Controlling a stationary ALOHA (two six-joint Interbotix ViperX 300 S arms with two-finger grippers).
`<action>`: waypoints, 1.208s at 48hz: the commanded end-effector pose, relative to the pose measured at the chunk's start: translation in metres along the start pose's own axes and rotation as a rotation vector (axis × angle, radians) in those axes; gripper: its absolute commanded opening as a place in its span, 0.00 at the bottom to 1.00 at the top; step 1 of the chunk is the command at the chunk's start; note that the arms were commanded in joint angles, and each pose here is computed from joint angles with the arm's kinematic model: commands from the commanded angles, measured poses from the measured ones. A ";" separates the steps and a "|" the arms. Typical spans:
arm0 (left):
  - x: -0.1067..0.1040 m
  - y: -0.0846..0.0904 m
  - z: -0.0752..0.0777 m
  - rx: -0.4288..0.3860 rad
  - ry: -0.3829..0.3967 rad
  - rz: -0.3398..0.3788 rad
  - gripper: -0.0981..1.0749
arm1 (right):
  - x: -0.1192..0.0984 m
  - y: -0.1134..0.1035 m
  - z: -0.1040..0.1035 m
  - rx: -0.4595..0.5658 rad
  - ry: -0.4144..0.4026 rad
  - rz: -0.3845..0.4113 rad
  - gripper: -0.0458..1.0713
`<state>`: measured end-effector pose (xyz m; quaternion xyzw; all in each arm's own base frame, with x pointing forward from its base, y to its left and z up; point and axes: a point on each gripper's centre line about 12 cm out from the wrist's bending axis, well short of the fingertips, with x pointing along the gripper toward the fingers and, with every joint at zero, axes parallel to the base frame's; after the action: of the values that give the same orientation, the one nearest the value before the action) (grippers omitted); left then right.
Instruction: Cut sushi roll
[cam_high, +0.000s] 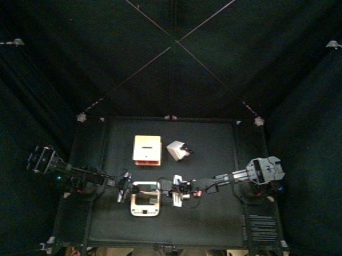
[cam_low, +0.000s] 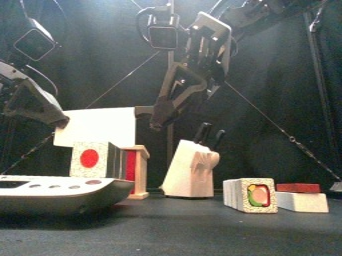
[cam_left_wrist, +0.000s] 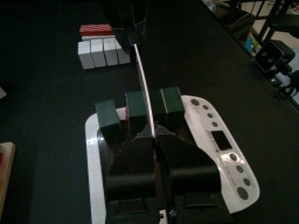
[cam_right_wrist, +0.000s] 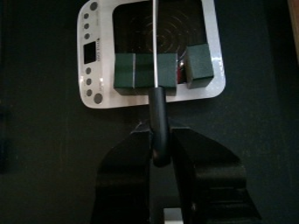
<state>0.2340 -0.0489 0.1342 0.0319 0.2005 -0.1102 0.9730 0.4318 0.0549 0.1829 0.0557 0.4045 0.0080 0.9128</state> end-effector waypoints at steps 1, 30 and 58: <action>0.000 -0.002 -0.002 -0.001 0.020 -0.006 0.30 | -0.006 0.002 0.006 0.008 -0.019 0.008 0.48; 0.002 -0.009 -0.009 -0.010 0.055 -0.023 0.30 | 0.012 0.002 -0.003 0.026 0.002 0.012 0.48; 0.009 -0.009 -0.021 -0.062 0.116 -0.009 0.30 | 0.032 0.001 -0.015 0.051 0.028 0.016 0.49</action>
<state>0.2331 -0.0544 0.1137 0.0071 0.2549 -0.1006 0.9617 0.4409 0.0584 0.1414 0.0784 0.4257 0.0041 0.9014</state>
